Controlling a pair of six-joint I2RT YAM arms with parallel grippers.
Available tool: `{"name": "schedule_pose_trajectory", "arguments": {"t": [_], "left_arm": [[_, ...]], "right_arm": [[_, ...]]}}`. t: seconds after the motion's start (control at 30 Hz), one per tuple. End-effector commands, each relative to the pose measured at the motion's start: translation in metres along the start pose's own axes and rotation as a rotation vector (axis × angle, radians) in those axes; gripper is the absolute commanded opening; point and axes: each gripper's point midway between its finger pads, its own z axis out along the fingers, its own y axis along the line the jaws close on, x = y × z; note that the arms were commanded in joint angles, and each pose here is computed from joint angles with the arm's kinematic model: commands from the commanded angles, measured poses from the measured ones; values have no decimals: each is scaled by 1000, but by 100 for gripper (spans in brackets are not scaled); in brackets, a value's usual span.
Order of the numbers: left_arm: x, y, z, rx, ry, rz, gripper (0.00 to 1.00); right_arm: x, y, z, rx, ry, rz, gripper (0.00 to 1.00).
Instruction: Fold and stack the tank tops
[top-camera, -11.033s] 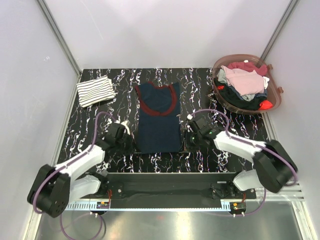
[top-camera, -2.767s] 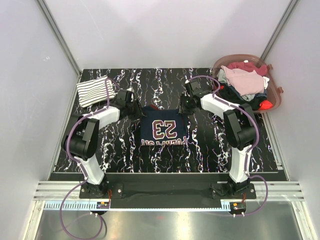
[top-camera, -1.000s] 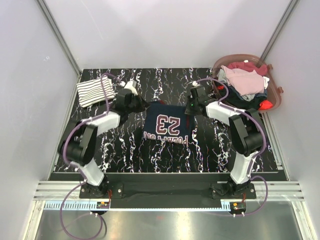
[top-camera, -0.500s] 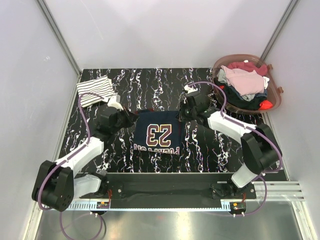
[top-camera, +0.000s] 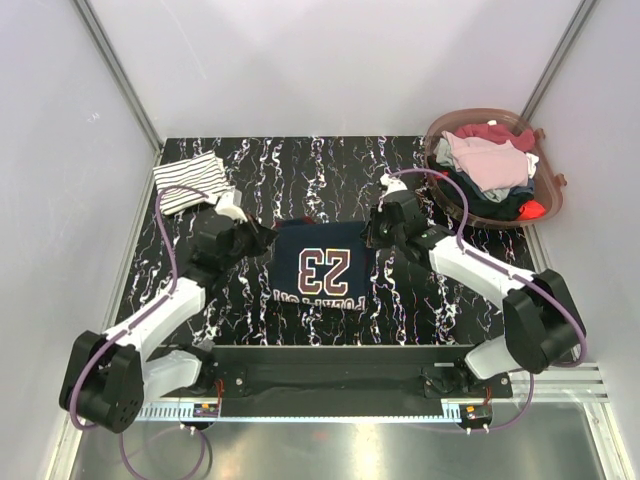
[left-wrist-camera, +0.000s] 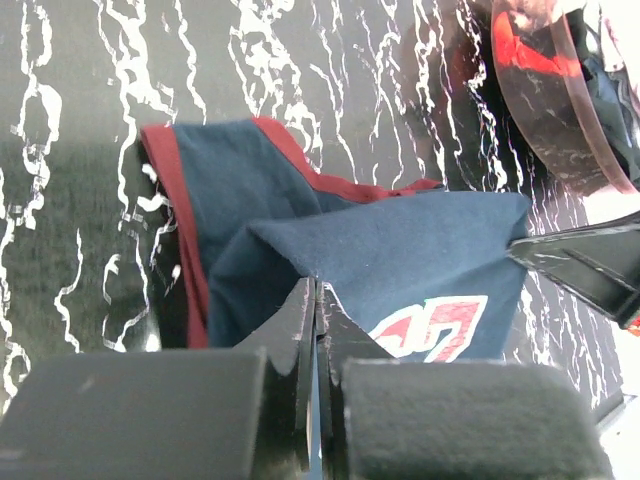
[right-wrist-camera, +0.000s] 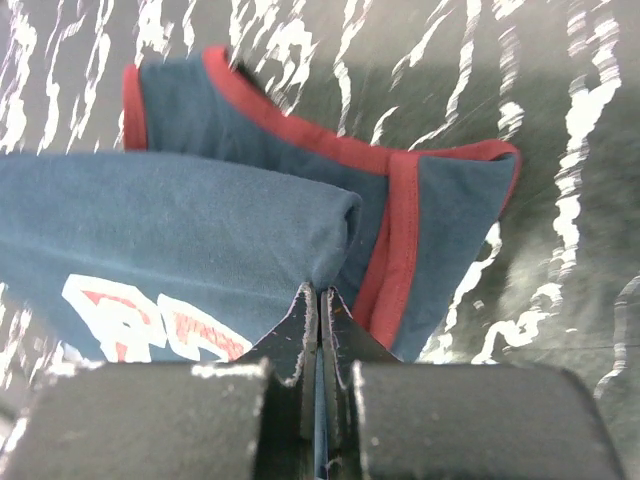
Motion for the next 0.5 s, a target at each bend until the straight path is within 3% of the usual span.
{"name": "schedule_pose_trajectory", "arguments": {"t": [0.0, 0.13, 0.17, 0.2, 0.27, 0.3, 0.33, 0.37, 0.4, 0.43, 0.47], "left_arm": [[-49, -24, 16, 43, -124, 55, 0], [-62, -46, 65, 117, -80, 42, 0], [-41, -29, 92, 79, -7, 36, 0], [-50, -41, 108, 117, 0, 35, 0], [-21, -27, 144, 100, 107, 22, 4], [-27, -33, 153, 111, 113, 34, 7], [-19, -29, 159, 97, 135, 40, 22], [-21, -29, 160, 87, 136, 48, 36], [-21, -28, 159, 75, 146, 64, 44], [-21, -27, 158, 65, 145, 75, 49], [-24, -28, 152, 54, 145, 82, 54]], "right_arm": [[-43, -16, -5, 126, -155, 4, 0], [-46, -53, 15, 286, -154, 98, 0], [-40, -67, 23, 336, -150, 121, 0], [-40, -76, 28, 360, -156, 146, 0], [-40, -99, 40, 421, -156, 204, 0], [-38, -105, 43, 442, -144, 212, 1], [-36, -109, 45, 457, -131, 213, 3], [-36, -112, 45, 478, -127, 209, 9], [-35, -113, 45, 478, -127, 212, 42], [-35, -112, 43, 472, -134, 211, 53], [-36, -110, 38, 459, -153, 215, 56]]}}
